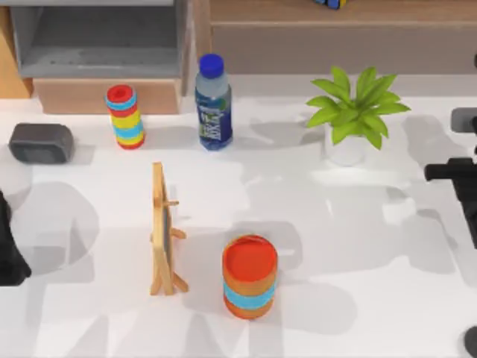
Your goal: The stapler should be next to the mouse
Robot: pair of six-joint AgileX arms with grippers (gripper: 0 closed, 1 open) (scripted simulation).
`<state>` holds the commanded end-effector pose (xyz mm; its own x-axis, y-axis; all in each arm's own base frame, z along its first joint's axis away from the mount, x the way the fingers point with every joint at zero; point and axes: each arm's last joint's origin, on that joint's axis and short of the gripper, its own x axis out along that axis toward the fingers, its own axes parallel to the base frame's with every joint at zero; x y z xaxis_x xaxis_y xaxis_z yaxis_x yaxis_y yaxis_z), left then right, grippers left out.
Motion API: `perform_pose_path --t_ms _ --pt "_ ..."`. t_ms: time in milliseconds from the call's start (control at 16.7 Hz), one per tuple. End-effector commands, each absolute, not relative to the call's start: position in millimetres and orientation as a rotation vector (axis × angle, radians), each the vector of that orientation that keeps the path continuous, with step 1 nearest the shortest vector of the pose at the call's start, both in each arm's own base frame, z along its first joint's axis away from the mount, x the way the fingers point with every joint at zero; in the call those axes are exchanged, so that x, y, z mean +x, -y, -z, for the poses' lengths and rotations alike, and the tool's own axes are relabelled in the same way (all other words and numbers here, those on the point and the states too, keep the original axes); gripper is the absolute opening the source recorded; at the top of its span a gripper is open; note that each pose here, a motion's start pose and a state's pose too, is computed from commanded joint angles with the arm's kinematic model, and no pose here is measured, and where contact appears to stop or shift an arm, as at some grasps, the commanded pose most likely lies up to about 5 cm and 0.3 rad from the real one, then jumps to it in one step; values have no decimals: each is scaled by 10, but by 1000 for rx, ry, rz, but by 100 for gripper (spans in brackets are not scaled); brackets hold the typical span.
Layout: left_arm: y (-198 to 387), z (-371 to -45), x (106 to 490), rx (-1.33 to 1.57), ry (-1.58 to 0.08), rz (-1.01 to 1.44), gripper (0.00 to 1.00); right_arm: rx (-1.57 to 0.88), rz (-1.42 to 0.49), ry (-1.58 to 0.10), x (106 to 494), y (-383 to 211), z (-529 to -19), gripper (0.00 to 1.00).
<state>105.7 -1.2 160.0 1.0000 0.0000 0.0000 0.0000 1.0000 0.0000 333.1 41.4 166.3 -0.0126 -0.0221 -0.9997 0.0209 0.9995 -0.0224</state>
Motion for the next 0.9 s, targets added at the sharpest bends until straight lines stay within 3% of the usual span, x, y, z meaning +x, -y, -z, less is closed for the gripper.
perform_pose_path --t_ms 900 --pt "12 -1600 1057 0 0 0 100 8 28 -1486 3379 -413 -1818 0"
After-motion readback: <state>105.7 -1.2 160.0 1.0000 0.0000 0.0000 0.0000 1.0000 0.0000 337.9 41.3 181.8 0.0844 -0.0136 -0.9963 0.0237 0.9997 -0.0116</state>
